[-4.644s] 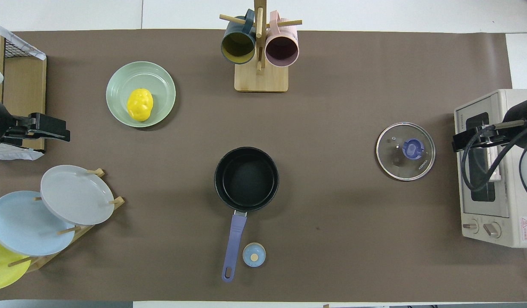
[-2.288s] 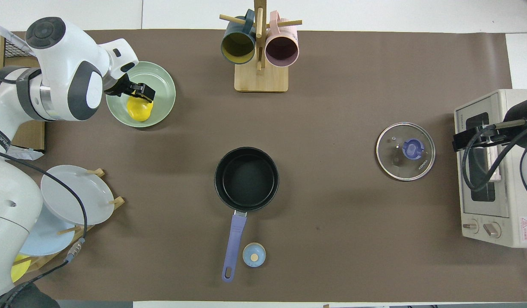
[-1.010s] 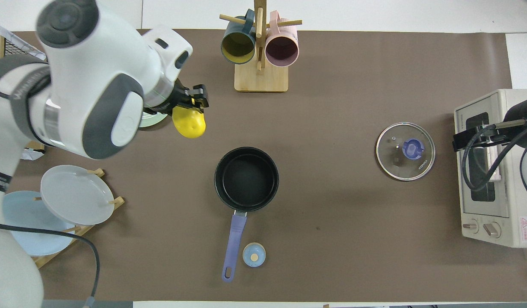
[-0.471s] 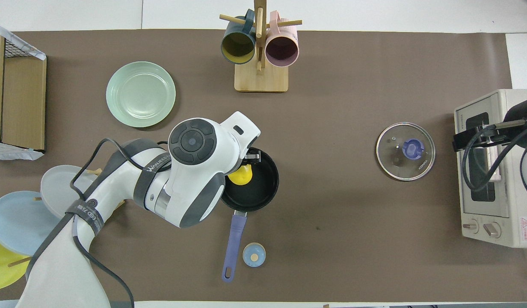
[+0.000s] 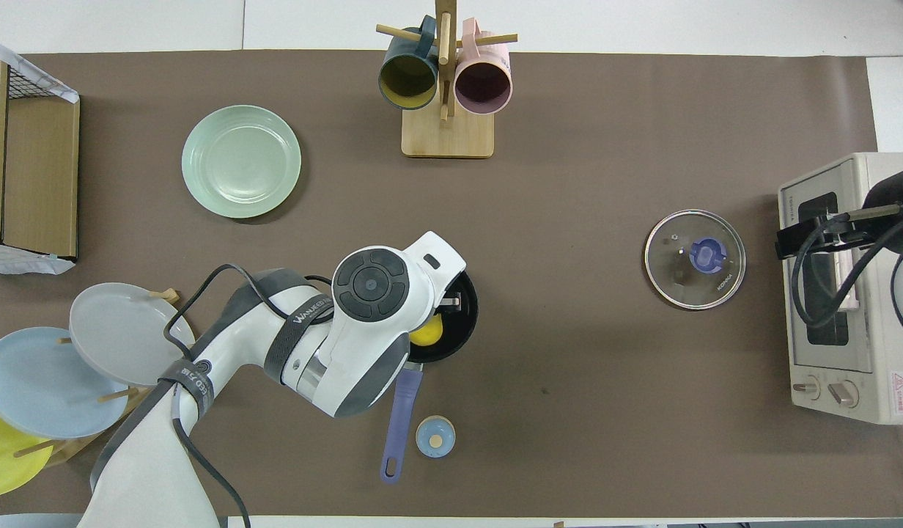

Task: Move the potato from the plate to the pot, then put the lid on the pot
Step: 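Carry the potato with the left gripper and lower it into the black pot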

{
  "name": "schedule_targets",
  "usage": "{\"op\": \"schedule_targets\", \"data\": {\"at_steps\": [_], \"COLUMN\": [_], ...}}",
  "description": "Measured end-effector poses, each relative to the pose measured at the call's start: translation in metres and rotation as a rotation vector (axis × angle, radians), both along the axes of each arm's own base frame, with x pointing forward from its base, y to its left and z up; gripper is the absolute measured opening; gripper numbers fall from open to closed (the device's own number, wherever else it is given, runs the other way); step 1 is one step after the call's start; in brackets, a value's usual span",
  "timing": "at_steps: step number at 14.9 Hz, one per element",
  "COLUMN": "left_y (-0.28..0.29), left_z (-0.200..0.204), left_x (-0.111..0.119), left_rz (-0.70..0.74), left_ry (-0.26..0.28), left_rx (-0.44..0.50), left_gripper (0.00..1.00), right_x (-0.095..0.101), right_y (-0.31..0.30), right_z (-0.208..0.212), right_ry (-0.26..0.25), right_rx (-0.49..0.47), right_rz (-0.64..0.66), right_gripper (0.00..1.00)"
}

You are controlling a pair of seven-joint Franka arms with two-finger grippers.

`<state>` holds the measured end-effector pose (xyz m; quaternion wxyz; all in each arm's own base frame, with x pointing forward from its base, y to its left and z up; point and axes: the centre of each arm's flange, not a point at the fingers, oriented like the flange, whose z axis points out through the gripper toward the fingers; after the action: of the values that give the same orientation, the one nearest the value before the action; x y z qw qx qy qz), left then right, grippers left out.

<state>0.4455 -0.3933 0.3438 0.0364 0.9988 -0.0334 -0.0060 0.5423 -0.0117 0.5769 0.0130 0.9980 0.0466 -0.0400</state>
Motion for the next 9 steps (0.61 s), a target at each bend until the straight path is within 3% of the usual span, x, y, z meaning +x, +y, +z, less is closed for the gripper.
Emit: {"op": "schedule_targets", "data": {"at_steps": [9], "left_y": [-0.008], "left_z": [-0.030], "left_x": [-0.016], "left_rz": [-0.007], "left_ry": [-0.009], "left_rx": [0.026], "left_gripper": [0.64], "right_x": [0.000], "right_y": [0.000], "right_z": [0.000], "right_ry": [0.000], "right_rx": [0.000], "right_rz": [0.000], "right_gripper": [1.00]}}
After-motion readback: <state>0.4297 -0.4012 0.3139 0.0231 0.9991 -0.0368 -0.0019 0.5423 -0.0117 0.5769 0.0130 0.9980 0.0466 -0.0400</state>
